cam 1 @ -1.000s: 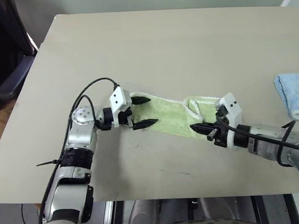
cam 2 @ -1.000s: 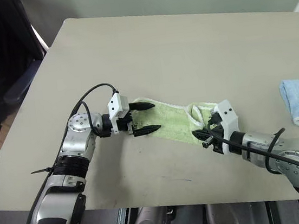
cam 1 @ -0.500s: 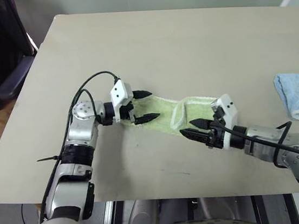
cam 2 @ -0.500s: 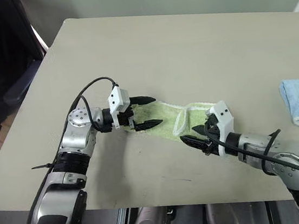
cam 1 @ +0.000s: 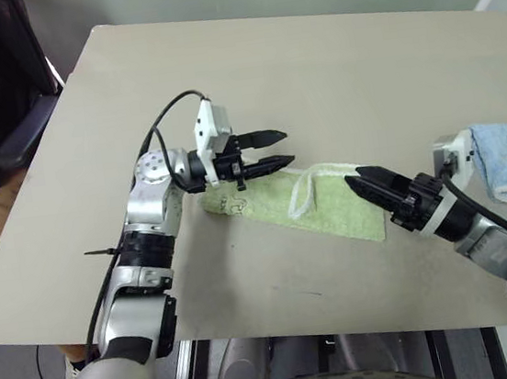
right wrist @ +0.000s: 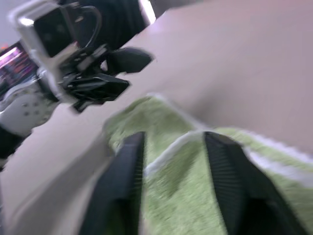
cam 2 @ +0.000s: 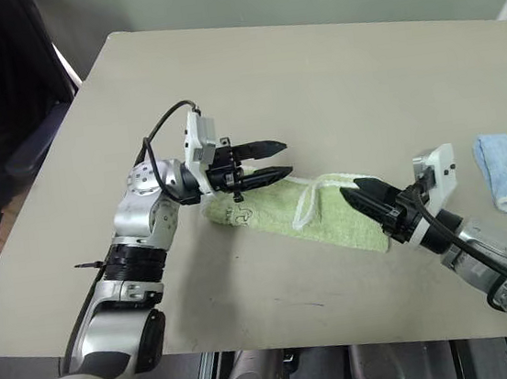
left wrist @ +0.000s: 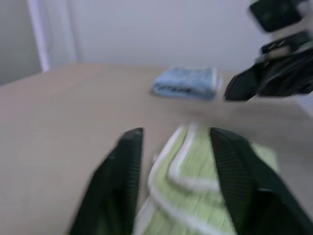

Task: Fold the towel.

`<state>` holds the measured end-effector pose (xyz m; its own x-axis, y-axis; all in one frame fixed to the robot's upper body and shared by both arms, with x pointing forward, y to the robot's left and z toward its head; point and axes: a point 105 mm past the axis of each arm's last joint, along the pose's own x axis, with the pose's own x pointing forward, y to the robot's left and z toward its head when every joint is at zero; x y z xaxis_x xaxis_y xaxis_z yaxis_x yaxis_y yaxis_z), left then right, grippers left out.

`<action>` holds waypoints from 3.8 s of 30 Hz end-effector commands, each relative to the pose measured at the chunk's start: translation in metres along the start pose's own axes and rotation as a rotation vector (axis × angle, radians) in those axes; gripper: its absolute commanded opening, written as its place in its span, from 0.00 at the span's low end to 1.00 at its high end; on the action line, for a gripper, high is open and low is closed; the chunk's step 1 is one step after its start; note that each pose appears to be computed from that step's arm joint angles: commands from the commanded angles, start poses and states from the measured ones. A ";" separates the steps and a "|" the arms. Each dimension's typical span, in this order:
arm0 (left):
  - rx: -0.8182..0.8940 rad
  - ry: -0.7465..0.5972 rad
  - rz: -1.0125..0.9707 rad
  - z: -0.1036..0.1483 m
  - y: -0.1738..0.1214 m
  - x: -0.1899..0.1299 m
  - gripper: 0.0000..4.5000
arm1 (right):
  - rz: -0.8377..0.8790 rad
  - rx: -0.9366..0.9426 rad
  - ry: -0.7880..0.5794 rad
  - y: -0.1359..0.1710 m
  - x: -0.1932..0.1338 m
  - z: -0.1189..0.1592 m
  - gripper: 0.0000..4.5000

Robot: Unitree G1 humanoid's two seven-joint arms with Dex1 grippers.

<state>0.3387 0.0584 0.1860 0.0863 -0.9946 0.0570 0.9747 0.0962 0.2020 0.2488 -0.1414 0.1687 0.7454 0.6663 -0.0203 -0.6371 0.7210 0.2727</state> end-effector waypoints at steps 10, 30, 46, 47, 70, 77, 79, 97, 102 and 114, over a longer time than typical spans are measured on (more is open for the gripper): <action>0.027 0.020 -0.247 -0.004 -0.034 0.048 0.01 | -0.146 -0.106 -0.091 -0.039 0.013 -0.015 0.00; 0.001 0.386 -0.157 -0.106 -0.029 0.017 0.01 | -0.215 -0.183 0.030 -0.055 0.043 -0.065 0.00; -0.042 0.221 -0.162 -0.047 -0.021 0.020 0.01 | -0.132 -0.105 -0.141 -0.037 0.034 -0.010 0.00; -0.049 0.197 -0.162 -0.035 -0.020 0.018 0.01 | -0.097 -0.100 -0.165 -0.031 0.031 0.000 0.00; -0.582 0.403 0.391 -0.021 -0.004 -0.161 1.00 | 0.288 -0.144 0.101 0.029 0.005 0.000 0.97; -0.837 0.256 0.505 -0.002 -0.011 -0.182 1.00 | 0.251 -0.128 0.115 0.017 0.008 -0.004 0.99; -0.922 0.221 0.510 -0.002 -0.019 -0.182 1.00 | 0.254 -0.112 0.115 0.017 0.011 -0.005 0.99; -1.292 0.090 0.687 -0.045 -0.034 -0.164 1.00 | 0.225 -0.104 0.145 0.012 0.008 -0.009 0.99; -1.309 0.057 0.709 -0.049 -0.027 -0.153 1.00 | 0.210 -0.109 0.141 0.012 0.009 -0.010 0.99; -1.371 0.038 0.739 -0.058 -0.019 -0.151 0.87 | 0.222 -0.259 0.218 0.010 -0.001 -0.012 1.00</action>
<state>0.3181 0.2017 0.1137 0.5871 -0.7494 -0.3063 0.1459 0.4701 -0.8705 0.2404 -0.1329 0.1495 0.5466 0.8072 -0.2229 -0.8114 0.5763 0.0974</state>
